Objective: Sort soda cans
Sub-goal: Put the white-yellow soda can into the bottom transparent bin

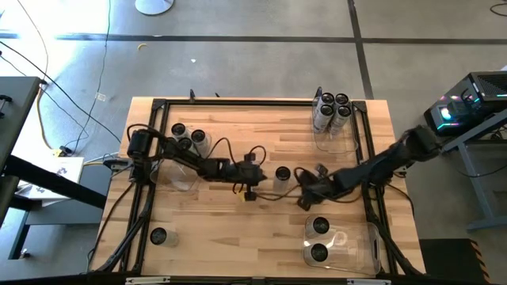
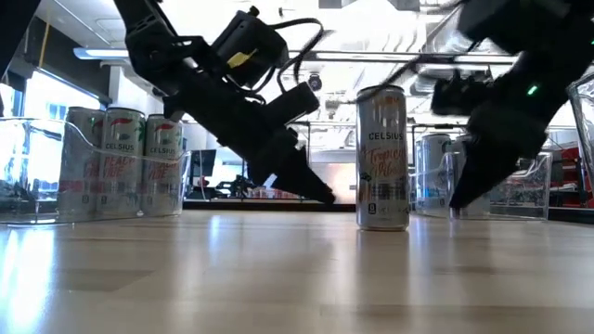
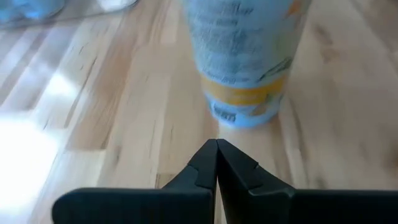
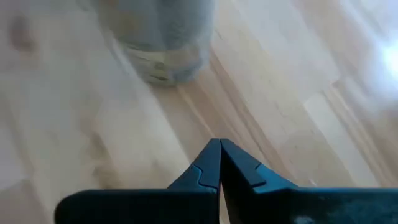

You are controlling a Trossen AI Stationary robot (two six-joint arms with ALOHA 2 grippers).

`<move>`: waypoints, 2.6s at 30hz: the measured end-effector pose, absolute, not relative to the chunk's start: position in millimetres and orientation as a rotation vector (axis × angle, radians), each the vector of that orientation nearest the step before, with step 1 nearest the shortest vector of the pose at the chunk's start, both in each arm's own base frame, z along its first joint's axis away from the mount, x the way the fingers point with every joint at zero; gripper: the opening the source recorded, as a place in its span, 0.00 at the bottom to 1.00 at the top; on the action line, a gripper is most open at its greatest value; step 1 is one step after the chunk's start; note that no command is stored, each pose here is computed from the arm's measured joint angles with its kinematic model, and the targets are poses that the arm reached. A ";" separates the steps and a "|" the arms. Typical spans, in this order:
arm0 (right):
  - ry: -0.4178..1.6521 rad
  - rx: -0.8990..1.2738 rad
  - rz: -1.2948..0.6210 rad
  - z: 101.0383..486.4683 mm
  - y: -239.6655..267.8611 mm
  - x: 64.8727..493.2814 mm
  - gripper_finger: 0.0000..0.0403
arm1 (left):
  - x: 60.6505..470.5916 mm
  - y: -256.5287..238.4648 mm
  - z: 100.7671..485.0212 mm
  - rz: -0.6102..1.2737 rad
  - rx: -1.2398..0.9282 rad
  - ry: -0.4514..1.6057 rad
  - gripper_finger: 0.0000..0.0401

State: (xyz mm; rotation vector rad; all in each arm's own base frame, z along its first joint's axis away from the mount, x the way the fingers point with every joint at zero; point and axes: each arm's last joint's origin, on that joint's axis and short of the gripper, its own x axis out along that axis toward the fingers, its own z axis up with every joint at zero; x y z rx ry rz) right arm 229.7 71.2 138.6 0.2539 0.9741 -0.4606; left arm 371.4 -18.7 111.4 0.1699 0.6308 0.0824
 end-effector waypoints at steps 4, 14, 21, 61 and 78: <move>0.872 0.215 -0.484 156.5 86.0 214.1 0.00 | 369.6 -23.7 110.2 0.159 0.185 0.647 0.00; 0.558 0.170 -0.415 199.4 95.1 211.2 0.28 | 366.9 -32.3 112.8 0.213 0.205 0.652 0.00; 0.412 0.053 -0.143 224.2 98.9 227.6 0.70 | 351.5 -40.8 135.9 0.264 0.224 0.632 0.00; 0.518 -0.029 -0.187 232.3 59.2 262.6 0.59 | 305.0 -40.2 136.8 0.286 0.079 0.442 0.00; 0.509 0.155 -0.194 381.4 163.8 142.5 0.59 | 304.7 -44.1 137.1 0.258 0.149 0.447 0.00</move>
